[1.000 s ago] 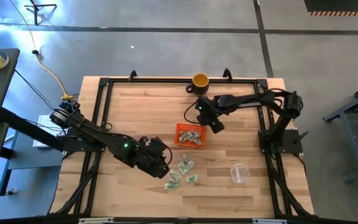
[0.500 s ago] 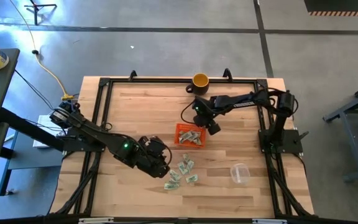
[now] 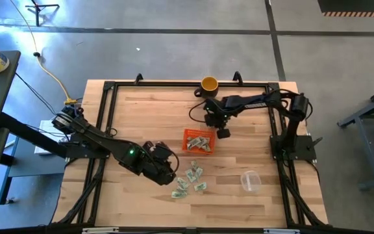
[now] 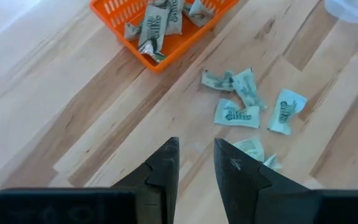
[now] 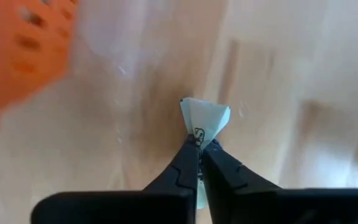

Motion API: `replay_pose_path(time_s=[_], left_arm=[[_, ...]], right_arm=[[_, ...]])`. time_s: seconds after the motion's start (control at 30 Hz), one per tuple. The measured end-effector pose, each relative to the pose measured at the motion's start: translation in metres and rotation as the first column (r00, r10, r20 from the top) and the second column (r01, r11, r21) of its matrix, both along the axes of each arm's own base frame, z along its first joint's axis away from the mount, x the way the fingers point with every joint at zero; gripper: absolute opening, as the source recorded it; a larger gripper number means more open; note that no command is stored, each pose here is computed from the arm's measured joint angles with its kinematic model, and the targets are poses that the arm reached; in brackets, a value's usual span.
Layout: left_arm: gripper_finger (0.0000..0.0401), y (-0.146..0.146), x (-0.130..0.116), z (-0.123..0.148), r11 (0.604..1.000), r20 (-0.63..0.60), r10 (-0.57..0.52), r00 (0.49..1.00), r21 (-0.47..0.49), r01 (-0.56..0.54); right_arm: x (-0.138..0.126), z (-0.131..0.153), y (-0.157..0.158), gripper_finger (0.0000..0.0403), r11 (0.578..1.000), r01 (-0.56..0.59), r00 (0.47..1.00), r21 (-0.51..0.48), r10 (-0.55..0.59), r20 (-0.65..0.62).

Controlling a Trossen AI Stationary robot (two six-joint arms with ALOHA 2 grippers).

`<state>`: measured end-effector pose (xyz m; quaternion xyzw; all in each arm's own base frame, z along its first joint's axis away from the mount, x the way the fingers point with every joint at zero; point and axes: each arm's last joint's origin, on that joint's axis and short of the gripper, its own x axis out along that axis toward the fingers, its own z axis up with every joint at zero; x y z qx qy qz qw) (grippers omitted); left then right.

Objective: Pick and place items into bin
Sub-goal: Put the light green stevia packet into the orange bin

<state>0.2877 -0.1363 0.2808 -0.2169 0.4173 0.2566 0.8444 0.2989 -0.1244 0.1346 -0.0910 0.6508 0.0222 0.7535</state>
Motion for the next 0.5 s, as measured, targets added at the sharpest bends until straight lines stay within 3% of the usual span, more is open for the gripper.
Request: replay_pose_path(time_s=[0.23,0.37,0.5], left_arm=[[0.0134,0.001,-0.002,-0.001,1.000,-0.024,-0.012,1.000,0.018,0.012],[0.0133,0.000,0.000,0.000,0.997,-0.024,-0.067,0.997,0.040,0.068],[0.0133,-0.001,0.001,0.000,0.990,-0.031,-0.122,0.992,0.068,0.124]], right_arm=[[-0.017,0.045,0.002,0.0005,0.983,0.106,0.994,-0.153,-0.101,0.037],[-0.025,0.076,0.019,0.0003,0.980,0.164,0.979,-0.116,-0.148,0.139],[-0.014,0.093,0.057,0.0005,0.990,0.142,0.951,-0.001,-0.137,0.276]])
